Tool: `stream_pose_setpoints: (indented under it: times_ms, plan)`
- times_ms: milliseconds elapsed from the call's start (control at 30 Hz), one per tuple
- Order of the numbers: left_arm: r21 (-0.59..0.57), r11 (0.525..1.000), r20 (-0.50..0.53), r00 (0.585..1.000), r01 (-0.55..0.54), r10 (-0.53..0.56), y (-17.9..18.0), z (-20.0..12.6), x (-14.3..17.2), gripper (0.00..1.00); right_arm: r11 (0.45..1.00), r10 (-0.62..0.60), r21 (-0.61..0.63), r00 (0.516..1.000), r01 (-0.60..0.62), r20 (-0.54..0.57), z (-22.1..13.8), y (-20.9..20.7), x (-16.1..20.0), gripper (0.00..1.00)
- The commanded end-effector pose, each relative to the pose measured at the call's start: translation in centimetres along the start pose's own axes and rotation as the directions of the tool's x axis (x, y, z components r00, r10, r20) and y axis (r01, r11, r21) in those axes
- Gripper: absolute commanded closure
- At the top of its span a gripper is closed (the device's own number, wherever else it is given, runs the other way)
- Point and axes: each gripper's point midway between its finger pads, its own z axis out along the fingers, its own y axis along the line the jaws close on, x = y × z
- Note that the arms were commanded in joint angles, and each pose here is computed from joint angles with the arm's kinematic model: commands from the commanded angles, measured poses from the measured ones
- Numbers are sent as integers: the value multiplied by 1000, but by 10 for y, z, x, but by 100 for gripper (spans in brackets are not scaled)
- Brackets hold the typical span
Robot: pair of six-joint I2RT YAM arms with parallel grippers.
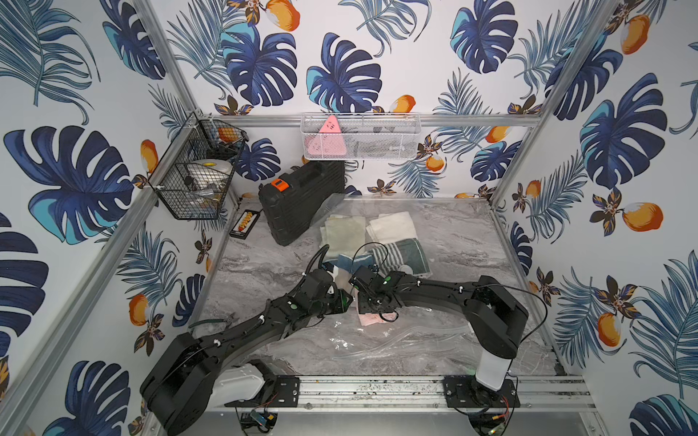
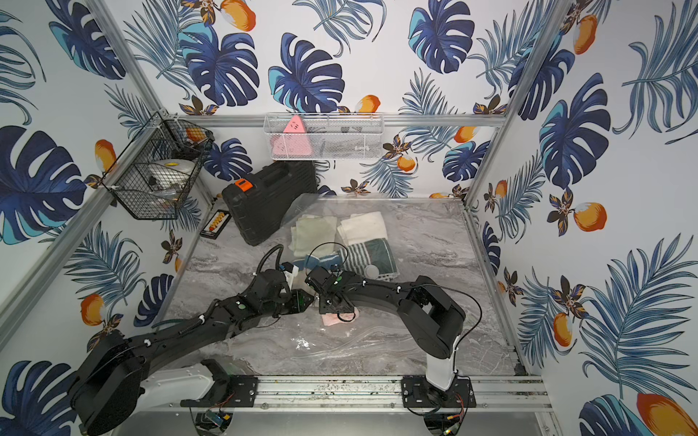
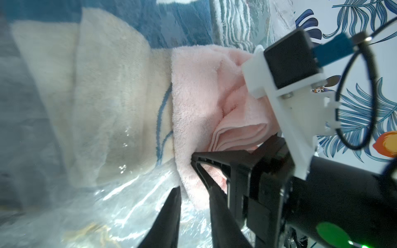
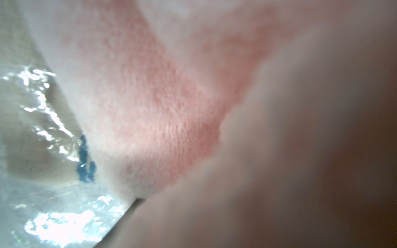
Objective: Place the folded towel into the vacuum bag
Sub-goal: Pick up the towel from the center of the board, then place the towel in the vacuum bag.
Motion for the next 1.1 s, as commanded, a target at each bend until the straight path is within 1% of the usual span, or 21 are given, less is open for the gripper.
stream_pose_setpoints:
  times_ms: [0, 33, 67, 133, 167, 233, 333, 400, 500, 567, 633, 667, 733, 800, 933, 1000, 1067]
  plan:
    - [-93, 994, -1, 998, -56, 56, 11, -12, -5, 70, 991, -34, 123, 995, 46, -93, 14, -25, 25, 36]
    - [-95, 993, -3, 997, -74, 74, 7, -15, -8, 70, 990, -36, 131, 994, 50, -106, 17, -28, 30, 40]
    - [-98, 991, 7, 996, -90, 91, 4, -19, -13, 69, 990, -37, 129, 993, 51, -115, 20, -31, 34, 47]
    - [-94, 989, 18, 993, -118, 120, -2, -24, -19, 66, 993, -36, 104, 992, 49, -117, 18, -33, 33, 63]
    - [-88, 988, 16, 991, -130, 132, -5, -27, -20, 64, 995, -39, 83, 993, 48, -112, 14, -32, 29, 69]
    - [-82, 985, 8, 989, -149, 151, -8, -30, -20, 60, 997, -55, 49, 994, 60, -94, 4, -29, 18, 78]
    - [-65, 981, -2, 983, -181, 181, -15, -34, -14, 56, 996, -84, 24, 995, 86, -57, -19, -28, -5, 84]
    - [-45, 975, -15, 976, -219, 218, -24, -35, -8, 53, 997, -72, -9, 997, 72, -32, -37, -30, -20, 87]
    - [-22, 944, -35, 944, -329, 328, -44, -34, 5, 49, 992, 12, -123, 1000, -14, -19, -66, -38, -34, 90]
    - [-27, 903, -48, 903, -429, 428, -58, -32, 15, 46, 977, 87, -193, 996, -89, -20, -84, -51, -39, 91]
    - [-18, 857, -73, 855, -515, 513, -72, -29, 28, 43, 960, 149, -236, 989, -147, -10, -101, -67, -42, 92]
    - [-8, 833, -86, 830, -553, 550, -79, -27, 35, 42, 955, 179, -236, 984, -180, -28, -101, -81, -34, 92]
    - [10, 791, -106, 786, -612, 609, -89, -24, 48, 41, 937, 229, -264, 973, -229, -31, -111, -98, -31, 92]
    - [33, 752, -118, 745, -658, 657, -99, -22, 61, 38, 918, 287, -274, 957, -286, -34, -118, -120, -29, 92]
    - [80, 681, -168, 664, -728, 729, -109, -14, 91, 31, 907, 342, -250, 939, -338, -26, -127, -153, -22, 92]
    - [93, 633, -214, 606, -768, 766, -108, -8, 108, 30, 899, 367, -249, 930, -360, -22, -130, -163, -21, 91]
    - [88, 577, -268, 538, -812, 799, -102, -1, 123, 29, 887, 389, -260, 921, -381, -21, -133, -170, -19, 91]
